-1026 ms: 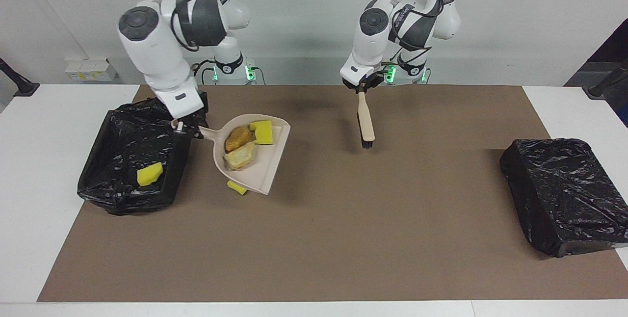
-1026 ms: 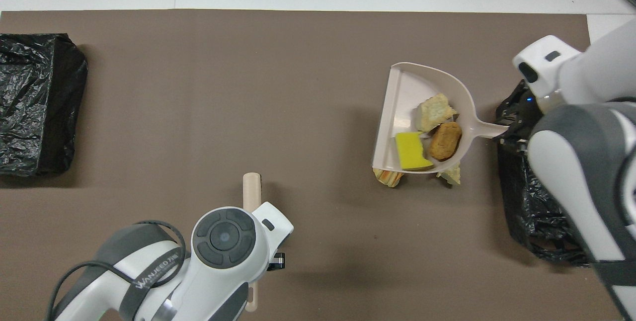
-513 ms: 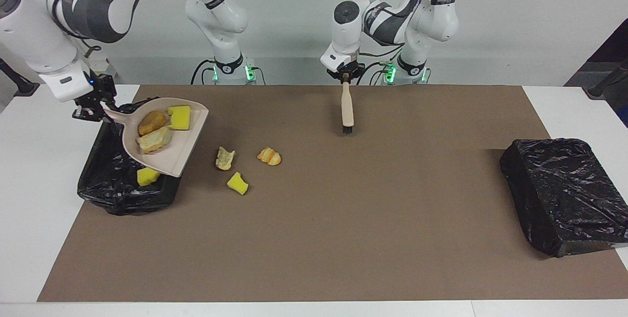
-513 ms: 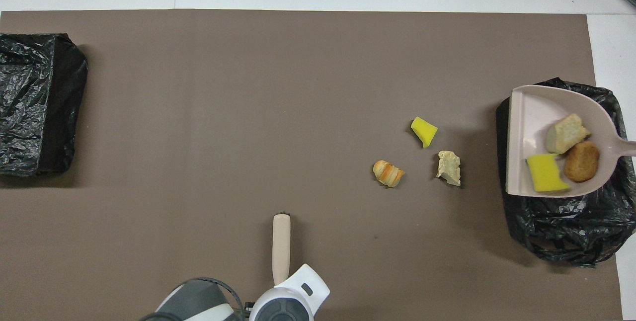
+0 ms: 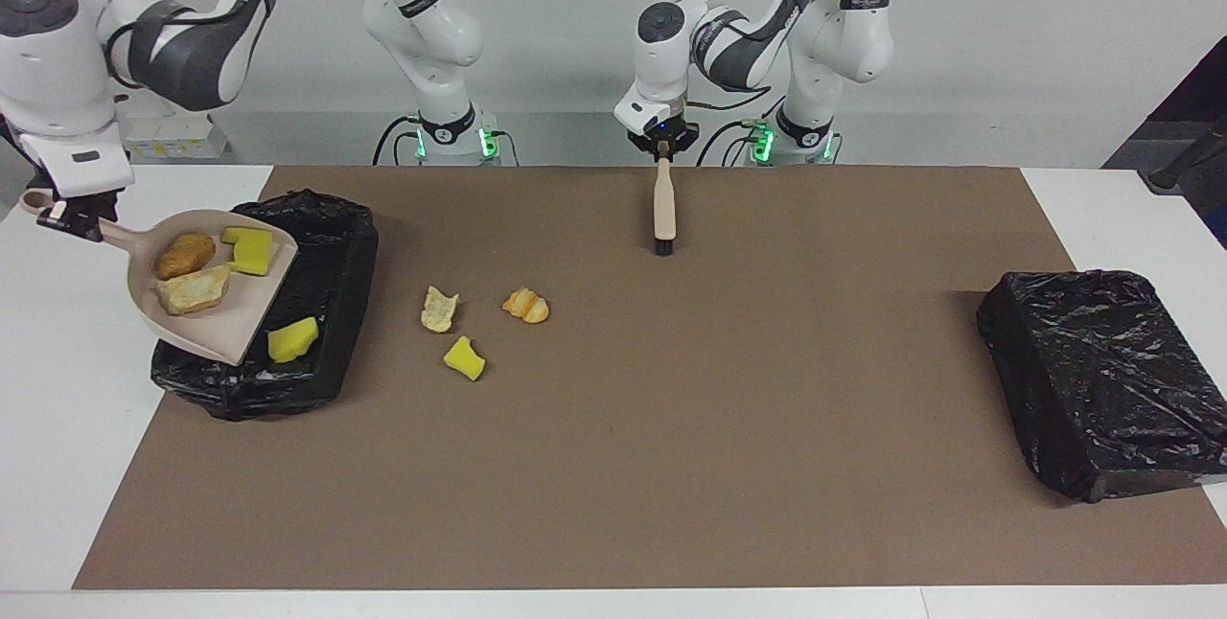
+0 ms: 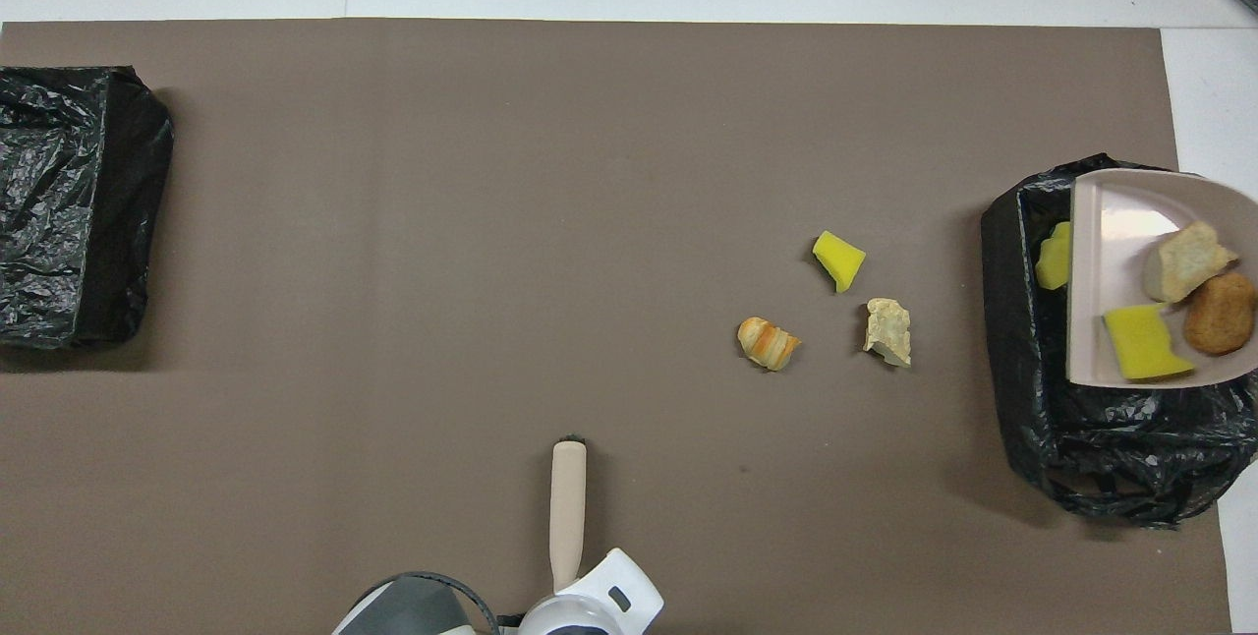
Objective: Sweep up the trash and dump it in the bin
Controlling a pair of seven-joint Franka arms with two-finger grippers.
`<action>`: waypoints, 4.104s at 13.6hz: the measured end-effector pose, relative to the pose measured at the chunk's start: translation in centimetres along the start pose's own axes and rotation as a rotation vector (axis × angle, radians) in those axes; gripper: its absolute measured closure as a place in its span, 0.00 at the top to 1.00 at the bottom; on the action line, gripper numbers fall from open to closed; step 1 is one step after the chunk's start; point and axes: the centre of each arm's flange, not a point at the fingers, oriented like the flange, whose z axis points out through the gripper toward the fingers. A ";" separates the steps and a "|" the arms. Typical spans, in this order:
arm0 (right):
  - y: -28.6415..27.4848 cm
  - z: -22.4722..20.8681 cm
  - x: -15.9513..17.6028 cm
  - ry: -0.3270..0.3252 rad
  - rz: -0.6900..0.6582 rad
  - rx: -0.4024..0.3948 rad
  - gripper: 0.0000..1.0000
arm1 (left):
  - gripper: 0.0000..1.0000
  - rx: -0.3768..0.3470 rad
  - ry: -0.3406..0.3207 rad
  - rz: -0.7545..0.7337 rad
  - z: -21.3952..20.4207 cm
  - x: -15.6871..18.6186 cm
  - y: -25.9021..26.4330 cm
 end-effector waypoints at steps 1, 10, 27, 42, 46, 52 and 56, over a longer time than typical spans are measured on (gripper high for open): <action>-0.3 -0.7 2.1 -0.045 -0.005 -0.008 0.31 | 0.26 -0.005 0.000 -0.002 0.0 0.0 0.1; -3.9 -1.5 4.4 -0.085 -0.025 0.006 0.31 | 0.94 -0.053 0.002 -0.006 -2.0 4.6 -2.3; -6.4 -20.0 21.0 0.340 0.807 0.127 0.31 | 1.00 -0.021 0.246 0.084 -24.2 22.0 -34.8; -6.7 -20.6 55.2 0.421 1.461 0.504 0.31 | 1.00 -0.043 0.213 0.092 -30.9 24.6 -38.4; -8.6 -21.3 61.7 0.436 1.454 0.521 0.31 | 1.00 -0.043 0.209 0.093 -30.9 24.5 -38.4; -9.1 -21.4 64.2 0.502 1.451 0.540 0.31 | 1.00 -0.042 0.226 0.092 -31.7 24.0 -38.4; -8.5 -20.6 64.2 0.500 1.466 0.555 0.31 | 1.00 -0.042 0.231 0.092 -31.9 23.8 -38.4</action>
